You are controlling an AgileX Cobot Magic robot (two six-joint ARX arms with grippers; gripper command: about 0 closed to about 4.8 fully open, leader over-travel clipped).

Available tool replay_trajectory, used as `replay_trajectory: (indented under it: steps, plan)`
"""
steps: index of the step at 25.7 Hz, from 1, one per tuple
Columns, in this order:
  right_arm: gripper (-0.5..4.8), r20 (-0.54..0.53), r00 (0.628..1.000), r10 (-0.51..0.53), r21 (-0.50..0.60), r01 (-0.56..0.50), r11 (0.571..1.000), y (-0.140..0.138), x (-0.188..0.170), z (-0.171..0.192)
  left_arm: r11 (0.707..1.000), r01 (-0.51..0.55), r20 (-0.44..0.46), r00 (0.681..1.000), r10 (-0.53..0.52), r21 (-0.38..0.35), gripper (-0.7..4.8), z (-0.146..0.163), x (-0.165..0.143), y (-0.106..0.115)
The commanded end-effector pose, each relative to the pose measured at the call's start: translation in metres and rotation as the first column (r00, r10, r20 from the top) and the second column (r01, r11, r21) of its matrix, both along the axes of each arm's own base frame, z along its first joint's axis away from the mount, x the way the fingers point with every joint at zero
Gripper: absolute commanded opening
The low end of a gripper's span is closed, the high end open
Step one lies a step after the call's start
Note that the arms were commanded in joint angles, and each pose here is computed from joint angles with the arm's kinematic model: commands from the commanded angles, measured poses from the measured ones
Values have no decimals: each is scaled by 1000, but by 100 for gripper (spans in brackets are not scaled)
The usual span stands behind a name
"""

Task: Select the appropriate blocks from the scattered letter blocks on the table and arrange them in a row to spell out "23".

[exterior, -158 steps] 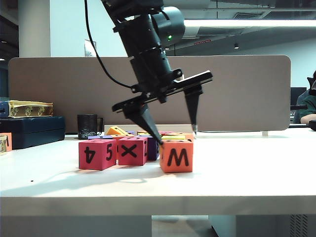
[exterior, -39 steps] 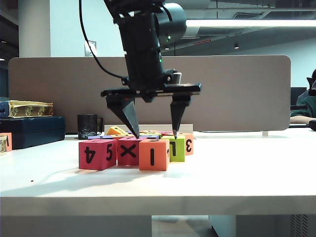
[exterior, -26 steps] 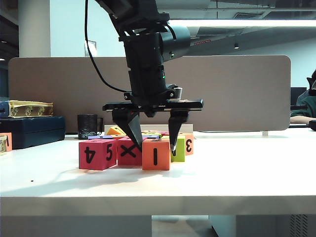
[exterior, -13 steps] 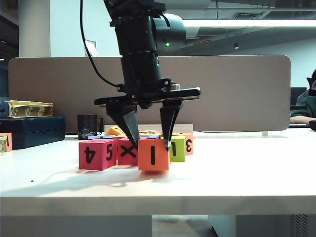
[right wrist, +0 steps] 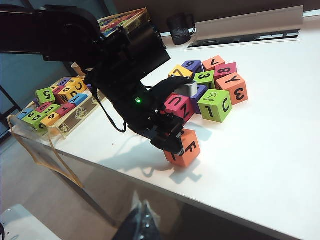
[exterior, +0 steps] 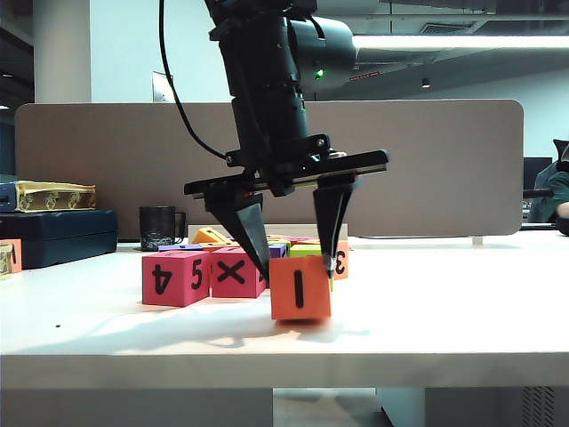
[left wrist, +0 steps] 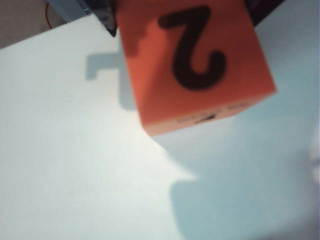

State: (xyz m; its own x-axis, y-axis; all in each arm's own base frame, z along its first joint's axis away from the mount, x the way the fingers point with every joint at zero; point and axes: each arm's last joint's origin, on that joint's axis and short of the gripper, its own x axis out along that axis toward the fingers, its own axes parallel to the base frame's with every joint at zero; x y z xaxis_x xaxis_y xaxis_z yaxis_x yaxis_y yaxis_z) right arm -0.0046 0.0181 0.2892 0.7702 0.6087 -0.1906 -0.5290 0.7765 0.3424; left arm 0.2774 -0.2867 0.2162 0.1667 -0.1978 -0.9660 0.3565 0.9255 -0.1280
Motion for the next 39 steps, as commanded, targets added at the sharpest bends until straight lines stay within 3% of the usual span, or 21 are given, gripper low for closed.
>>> replay_trajectory:
  steps: [1,4,7,12,16,18,20,21,23,26,28,31,34,39]
  plan:
    - [-1,4,1000,-1,0,1,1000,0,-1,0,1000,-9,3,1000,9,-14,288,2,0,-1]
    - [-1,-1,1000,-1,0,1,1000,0,-1,0,1000,-8,5,1000,8,-17,303,2,0,-1]
    - [-1,-1,1000,-1,0,1,1000,0,-1,0,1000,-8,8,1000,8,-20,416,2,0,-2]
    - [-1,-1,1000,-1,0,1,1000,0,-1,0,997,14,-3,1000,-15,-75,416,8,2,-4]
    - [-1,-1,1000,-1,0,1,1000,0,-1,0,995,67,80,995,-61,-76,416,40,11,-6]
    - [-1,-1,1000,-1,0,1,1000,0,-1,0,992,123,204,972,-113,-37,412,64,18,-6]
    - [-1,-1,1000,-1,0,1,1000,0,-1,0,987,147,342,926,-158,58,411,85,24,-5]
    - [-1,0,1000,-1,0,1,1000,0,-1,0,979,148,426,884,-193,137,395,98,29,-3]
    - [-1,-1,1000,-1,0,1,1000,0,-1,0,966,159,501,830,-243,205,393,106,38,2]
    - [-1,-3,1000,-1,0,1,1000,0,-1,0,969,155,522,820,-234,191,335,108,57,17]
    - [-1,-11,1000,-1,0,1,1000,0,-1,-1,975,188,523,823,-223,119,335,105,76,31]
    - [-1,-11,1000,-2,0,2,1000,0,-1,-1,954,297,510,815,-274,39,336,96,103,53]
    - [-1,-12,1000,-5,-1,5,1000,0,-1,-1,926,374,516,783,-347,54,336,79,124,65]
    - [-1,-13,1000,-5,-1,5,1000,0,-1,-1,862,477,515,703,-491,170,345,39,151,67]
